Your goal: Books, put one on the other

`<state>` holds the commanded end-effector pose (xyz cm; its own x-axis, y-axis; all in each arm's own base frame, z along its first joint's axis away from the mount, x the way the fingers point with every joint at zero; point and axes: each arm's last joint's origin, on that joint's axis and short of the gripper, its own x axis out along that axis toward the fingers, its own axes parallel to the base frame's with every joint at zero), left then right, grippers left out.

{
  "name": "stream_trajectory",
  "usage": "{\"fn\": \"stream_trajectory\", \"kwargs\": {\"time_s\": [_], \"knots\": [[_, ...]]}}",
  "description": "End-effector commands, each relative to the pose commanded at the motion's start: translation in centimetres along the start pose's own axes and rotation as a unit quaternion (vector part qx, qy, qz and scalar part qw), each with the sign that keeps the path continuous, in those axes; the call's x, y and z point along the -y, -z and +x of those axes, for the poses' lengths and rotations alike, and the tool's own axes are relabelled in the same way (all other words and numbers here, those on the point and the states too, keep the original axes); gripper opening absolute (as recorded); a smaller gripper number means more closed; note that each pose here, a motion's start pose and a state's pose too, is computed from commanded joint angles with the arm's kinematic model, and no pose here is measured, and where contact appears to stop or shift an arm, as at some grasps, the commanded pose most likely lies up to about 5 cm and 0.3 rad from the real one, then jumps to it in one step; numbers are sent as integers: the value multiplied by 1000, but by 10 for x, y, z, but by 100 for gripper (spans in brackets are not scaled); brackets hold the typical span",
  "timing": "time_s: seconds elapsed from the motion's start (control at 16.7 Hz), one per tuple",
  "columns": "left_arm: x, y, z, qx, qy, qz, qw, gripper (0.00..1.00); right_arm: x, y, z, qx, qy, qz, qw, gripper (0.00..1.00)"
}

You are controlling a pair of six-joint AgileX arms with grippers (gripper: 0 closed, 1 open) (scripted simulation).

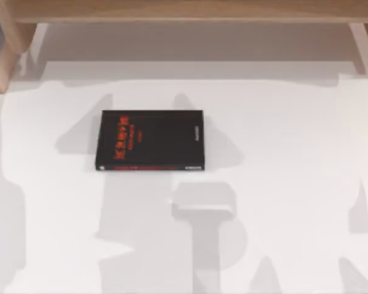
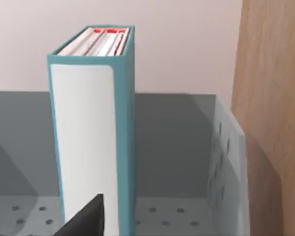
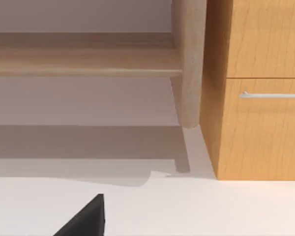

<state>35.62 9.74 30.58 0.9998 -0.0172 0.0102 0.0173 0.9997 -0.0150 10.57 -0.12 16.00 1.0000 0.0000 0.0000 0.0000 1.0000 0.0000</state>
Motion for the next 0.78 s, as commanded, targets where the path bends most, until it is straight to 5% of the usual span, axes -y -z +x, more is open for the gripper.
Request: {"fn": "stream_trajectory", "kwargs": {"time_s": [0.36,0.78], "knots": [[-54,50,72,-8,0,-3,1000,100,0,0,0,0,0,0,1000,100],[-59,59,80,-10,2,-3,1000,100,0,0,0,0,0,0,1000,100]]}}
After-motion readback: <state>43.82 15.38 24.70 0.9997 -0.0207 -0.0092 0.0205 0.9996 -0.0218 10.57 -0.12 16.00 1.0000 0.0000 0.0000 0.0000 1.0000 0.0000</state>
